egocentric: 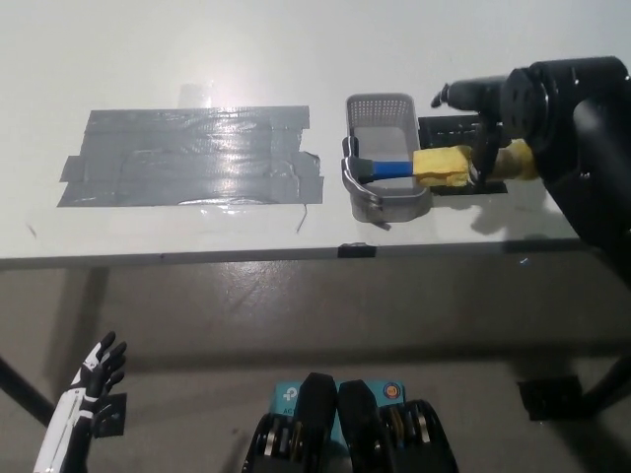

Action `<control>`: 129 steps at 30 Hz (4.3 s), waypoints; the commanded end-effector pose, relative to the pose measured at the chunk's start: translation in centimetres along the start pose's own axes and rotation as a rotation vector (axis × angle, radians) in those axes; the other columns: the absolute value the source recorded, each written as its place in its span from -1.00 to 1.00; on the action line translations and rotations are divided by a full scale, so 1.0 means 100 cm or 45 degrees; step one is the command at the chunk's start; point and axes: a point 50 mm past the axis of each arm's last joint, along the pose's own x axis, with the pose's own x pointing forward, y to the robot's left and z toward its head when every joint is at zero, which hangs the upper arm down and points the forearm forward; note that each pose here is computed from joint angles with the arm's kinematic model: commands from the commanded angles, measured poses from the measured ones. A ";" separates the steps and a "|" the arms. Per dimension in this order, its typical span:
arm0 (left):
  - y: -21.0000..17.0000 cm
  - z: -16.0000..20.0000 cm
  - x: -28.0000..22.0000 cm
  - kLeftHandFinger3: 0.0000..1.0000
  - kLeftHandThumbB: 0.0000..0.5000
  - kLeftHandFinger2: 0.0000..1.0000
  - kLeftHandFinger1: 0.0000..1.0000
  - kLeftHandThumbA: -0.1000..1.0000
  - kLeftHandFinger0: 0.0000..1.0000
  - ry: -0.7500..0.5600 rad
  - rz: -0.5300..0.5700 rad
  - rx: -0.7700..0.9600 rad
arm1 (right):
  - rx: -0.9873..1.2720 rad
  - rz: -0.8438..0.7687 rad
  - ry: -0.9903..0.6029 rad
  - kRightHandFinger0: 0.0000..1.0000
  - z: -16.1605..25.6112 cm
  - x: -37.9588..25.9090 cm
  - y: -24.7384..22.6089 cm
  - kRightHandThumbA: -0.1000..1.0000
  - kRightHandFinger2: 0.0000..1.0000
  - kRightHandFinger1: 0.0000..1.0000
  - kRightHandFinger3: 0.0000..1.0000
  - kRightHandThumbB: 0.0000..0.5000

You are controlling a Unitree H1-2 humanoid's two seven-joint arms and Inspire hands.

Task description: The robot picks the hammer placed on top of the gray container with right hand and places it on the grey area of the desk

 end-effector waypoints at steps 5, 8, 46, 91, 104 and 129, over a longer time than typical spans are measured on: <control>0.007 0.009 0.000 1.00 0.41 1.00 1.00 1.00 1.00 -0.051 0.011 0.034 | 0.069 -0.034 0.008 1.00 -0.006 0.007 -0.019 1.00 1.00 1.00 1.00 0.67; 0.008 0.010 0.000 1.00 0.42 1.00 1.00 1.00 1.00 -0.052 0.011 0.023 | 0.038 -0.047 0.035 1.00 -0.006 0.010 -0.025 1.00 1.00 1.00 1.00 0.74; 0.010 0.018 0.003 1.00 0.38 1.00 1.00 1.00 1.00 -0.075 0.006 0.047 | 0.125 0.007 0.022 1.00 0.003 0.027 -0.033 1.00 1.00 1.00 1.00 0.57; 0.013 0.027 0.015 1.00 0.34 1.00 1.00 1.00 1.00 -0.108 -0.002 0.077 | 0.315 -0.798 -0.057 -0.91 -0.031 0.072 0.025 -1.00 0.51 -0.08 -0.27 -0.04; 0.013 0.026 0.019 1.00 0.28 1.00 1.00 1.00 1.00 -0.115 0.001 0.087 | 0.858 -0.799 -0.227 -0.97 -0.054 0.062 0.001 -1.00 0.65 -0.03 0.16 -0.27; 0.013 0.028 0.024 1.00 0.32 1.00 1.00 1.00 1.00 -0.124 -0.019 0.106 | 0.834 -0.977 -0.513 -1.00 0.023 -0.033 -0.131 -1.00 0.65 -0.34 0.70 -0.39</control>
